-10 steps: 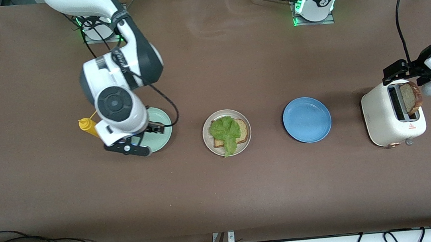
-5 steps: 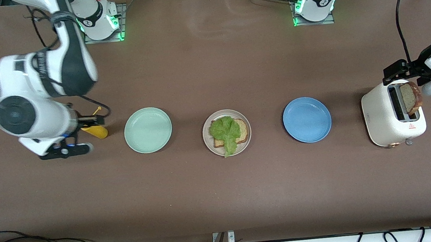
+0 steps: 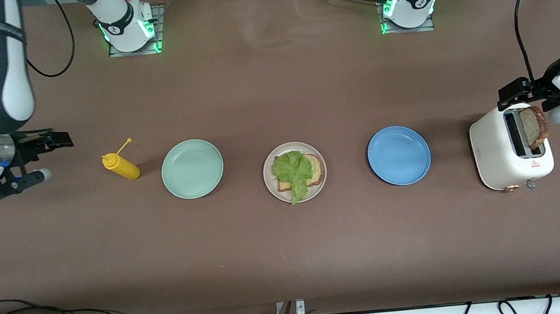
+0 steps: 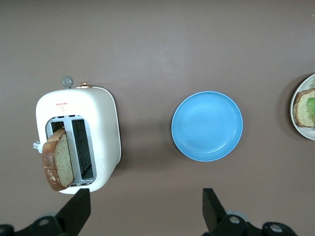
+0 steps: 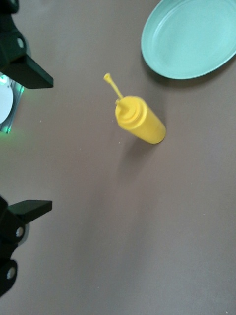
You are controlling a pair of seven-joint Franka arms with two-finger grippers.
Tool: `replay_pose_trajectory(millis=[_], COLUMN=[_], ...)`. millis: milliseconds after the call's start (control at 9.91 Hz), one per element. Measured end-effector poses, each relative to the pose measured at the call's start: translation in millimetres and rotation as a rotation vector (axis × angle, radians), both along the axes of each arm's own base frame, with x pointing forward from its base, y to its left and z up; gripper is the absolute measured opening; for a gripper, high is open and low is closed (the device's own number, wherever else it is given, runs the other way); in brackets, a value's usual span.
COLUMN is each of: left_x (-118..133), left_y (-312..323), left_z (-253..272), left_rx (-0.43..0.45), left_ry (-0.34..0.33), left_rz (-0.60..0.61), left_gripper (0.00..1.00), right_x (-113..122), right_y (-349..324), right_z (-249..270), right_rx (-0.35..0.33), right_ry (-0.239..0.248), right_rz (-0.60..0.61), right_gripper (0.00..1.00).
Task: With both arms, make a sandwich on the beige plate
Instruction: 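Withdraw the right gripper from the beige plate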
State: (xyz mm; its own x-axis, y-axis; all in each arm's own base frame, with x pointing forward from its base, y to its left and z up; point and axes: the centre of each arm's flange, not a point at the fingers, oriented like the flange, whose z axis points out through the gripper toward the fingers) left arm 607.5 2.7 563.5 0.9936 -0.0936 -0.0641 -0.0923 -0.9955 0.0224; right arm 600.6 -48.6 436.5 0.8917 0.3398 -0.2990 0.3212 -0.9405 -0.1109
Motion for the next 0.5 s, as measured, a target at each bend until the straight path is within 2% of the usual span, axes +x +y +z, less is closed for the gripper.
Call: replay_pose_trajectory(millis=[303,505], left_x=[0.1,0.9], left_y=[0.4,0.5], left_z=[-0.7,-3.2], left_rx=[0.000,0.000], left_ry=[0.001,0.006], left_rz=[0.001,0.001], left_gripper=[1.00,1.00], right_x=[-14.7,-27.8], right_y=[-69.8,-98.6], right_z=[-20.2,-43.2], right_rx=[0.166,0.304], right_ry=[-0.005,-0.032], right_rz=[0.083,0.157], right_gripper=[1.00,1.00])
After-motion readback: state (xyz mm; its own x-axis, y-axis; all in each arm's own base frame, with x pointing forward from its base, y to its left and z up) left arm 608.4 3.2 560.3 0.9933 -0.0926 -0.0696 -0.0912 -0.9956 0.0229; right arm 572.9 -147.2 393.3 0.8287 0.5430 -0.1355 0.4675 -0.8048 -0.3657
